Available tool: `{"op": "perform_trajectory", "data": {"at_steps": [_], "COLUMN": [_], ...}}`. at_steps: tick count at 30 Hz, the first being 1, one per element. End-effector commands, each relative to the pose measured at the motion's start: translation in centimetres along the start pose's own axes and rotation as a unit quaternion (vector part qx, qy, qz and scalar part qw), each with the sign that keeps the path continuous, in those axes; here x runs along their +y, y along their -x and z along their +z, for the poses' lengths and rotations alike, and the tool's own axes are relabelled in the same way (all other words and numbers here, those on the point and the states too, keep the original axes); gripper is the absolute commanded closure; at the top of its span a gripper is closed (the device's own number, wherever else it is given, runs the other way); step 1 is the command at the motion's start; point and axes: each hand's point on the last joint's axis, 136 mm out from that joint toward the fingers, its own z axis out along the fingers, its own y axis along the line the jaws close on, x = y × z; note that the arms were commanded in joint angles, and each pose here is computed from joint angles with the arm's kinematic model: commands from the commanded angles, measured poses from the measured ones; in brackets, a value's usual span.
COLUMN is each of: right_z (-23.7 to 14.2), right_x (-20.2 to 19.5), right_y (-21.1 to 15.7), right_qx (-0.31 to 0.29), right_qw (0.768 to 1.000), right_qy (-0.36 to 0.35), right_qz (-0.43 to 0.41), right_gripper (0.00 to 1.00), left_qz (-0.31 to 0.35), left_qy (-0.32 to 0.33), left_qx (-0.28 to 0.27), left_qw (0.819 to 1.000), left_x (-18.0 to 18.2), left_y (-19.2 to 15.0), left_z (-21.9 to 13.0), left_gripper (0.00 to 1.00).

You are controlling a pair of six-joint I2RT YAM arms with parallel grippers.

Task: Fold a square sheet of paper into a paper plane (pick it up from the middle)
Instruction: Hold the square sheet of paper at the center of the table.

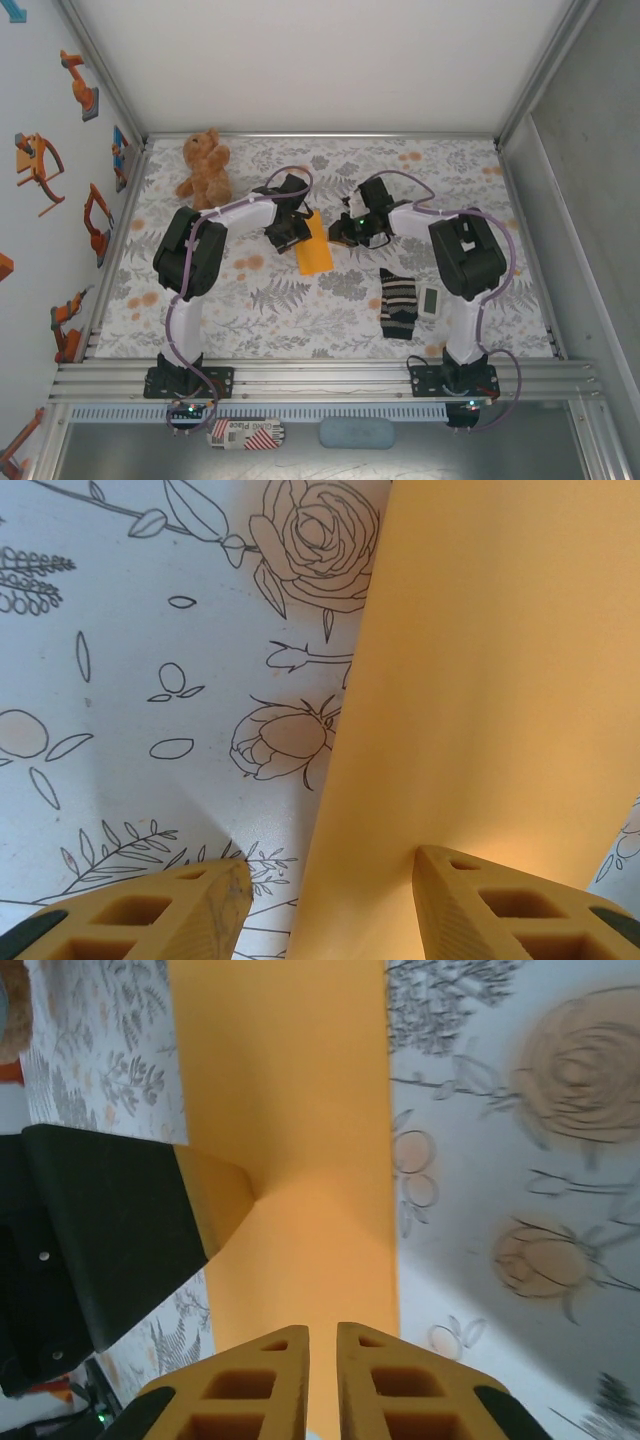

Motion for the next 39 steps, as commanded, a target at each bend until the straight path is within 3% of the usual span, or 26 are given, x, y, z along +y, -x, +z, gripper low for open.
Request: {"op": "perform_trajectory", "data": {"at_steps": [1,3,18,31,35,39], "right_z": [0.8,1.3,3.6,5.0,4.7,4.7], "right_x": [1.0,1.1,0.3,-5.6,-7.4,-8.6], "right_y": [-0.1,-0.2,0.5,-3.2,-4.4,-5.2], "right_qx": [0.019,0.026,0.047,0.095,0.109,0.118], "right_qw": [1.000,0.999,0.999,0.992,0.987,0.983], "right_qy": [-0.002,-0.002,-0.005,-0.079,-0.110,-0.129], "right_qz": [-0.022,-0.023,-0.007,0.032,0.039,0.049], "right_gripper": [0.95,1.00,1.00,1.00,1.00,1.00], "left_qz": [-0.011,-0.011,-0.010,-0.011,-0.005,0.013], "left_qy": [0.167,0.166,0.165,0.154,0.094,-0.005], "left_qx": [0.126,0.128,0.129,0.124,0.104,0.052], "left_qw": [0.978,0.978,0.978,0.980,0.990,0.999], "left_x": [10.1,10.1,10.1,9.9,7.4,3.0], "left_y": [-7.2,-7.2,-7.3,-6.7,-4.7,-0.7], "left_z": [9.9,9.9,10.0,9.5,7.7,3.0], "left_gripper": [0.50,0.50,0.50,0.50,0.50,0.45]}}
